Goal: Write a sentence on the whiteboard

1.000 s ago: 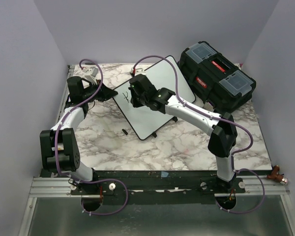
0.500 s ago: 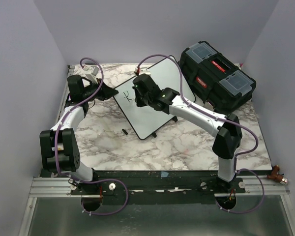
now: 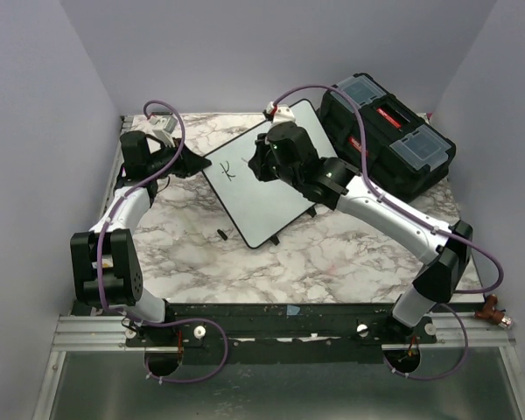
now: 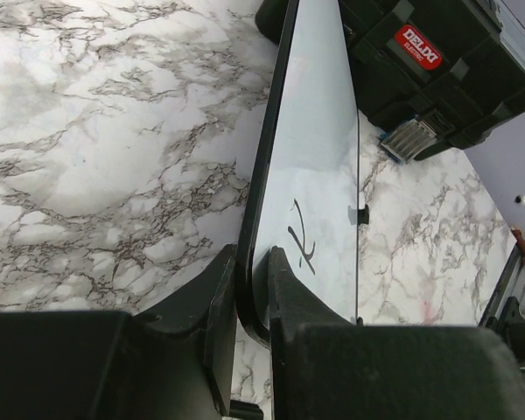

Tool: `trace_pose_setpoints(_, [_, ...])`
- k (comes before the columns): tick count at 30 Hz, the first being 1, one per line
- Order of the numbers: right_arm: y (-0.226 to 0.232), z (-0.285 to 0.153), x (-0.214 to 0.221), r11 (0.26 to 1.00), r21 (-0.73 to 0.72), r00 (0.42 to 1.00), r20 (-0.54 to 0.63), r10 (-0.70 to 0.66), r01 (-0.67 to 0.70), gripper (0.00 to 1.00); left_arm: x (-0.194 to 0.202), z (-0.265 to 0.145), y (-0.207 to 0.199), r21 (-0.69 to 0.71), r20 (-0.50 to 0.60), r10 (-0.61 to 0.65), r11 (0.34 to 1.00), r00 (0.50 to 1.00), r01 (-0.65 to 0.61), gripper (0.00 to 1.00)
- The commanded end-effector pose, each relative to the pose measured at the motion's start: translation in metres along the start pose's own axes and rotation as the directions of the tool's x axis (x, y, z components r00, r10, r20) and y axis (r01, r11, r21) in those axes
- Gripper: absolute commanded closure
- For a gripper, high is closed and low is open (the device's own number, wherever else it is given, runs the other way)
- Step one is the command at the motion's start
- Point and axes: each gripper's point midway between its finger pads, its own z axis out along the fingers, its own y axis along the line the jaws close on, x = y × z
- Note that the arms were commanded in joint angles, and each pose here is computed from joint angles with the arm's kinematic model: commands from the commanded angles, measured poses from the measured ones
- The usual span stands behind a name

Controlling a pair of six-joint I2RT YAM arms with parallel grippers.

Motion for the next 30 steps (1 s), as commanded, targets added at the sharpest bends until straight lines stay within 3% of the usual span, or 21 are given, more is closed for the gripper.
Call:
trace_pose_setpoints(1, [-0.010, -0.001, 0.013, 1.000, 0.024, 1.000, -0.001, -0.014, 0.014, 0.99, -0.010, 0.000, -0.006, -0.007, 0.004, 0.142, 0.990, 0.990, -0.142, 1.00])
trace_pose_setpoints(19, [-0.032, -0.020, 0.014, 0.999, 0.049, 0.999, 0.048, -0.015, 0.012, 0.99, 0.001, -0.008, -0.008, -0.019, -0.121, 0.128, 0.991, 0.984, -0.131, 1.00])
trace_pose_setpoints(30, [-0.025, -0.010, 0.024, 1.000, -0.002, 0.999, 0.034, -0.031, 0.031, 0.99, 0.008, -0.015, 0.002, -0.090, -0.134, 0.157, 0.981, 0.978, -0.170, 1.00])
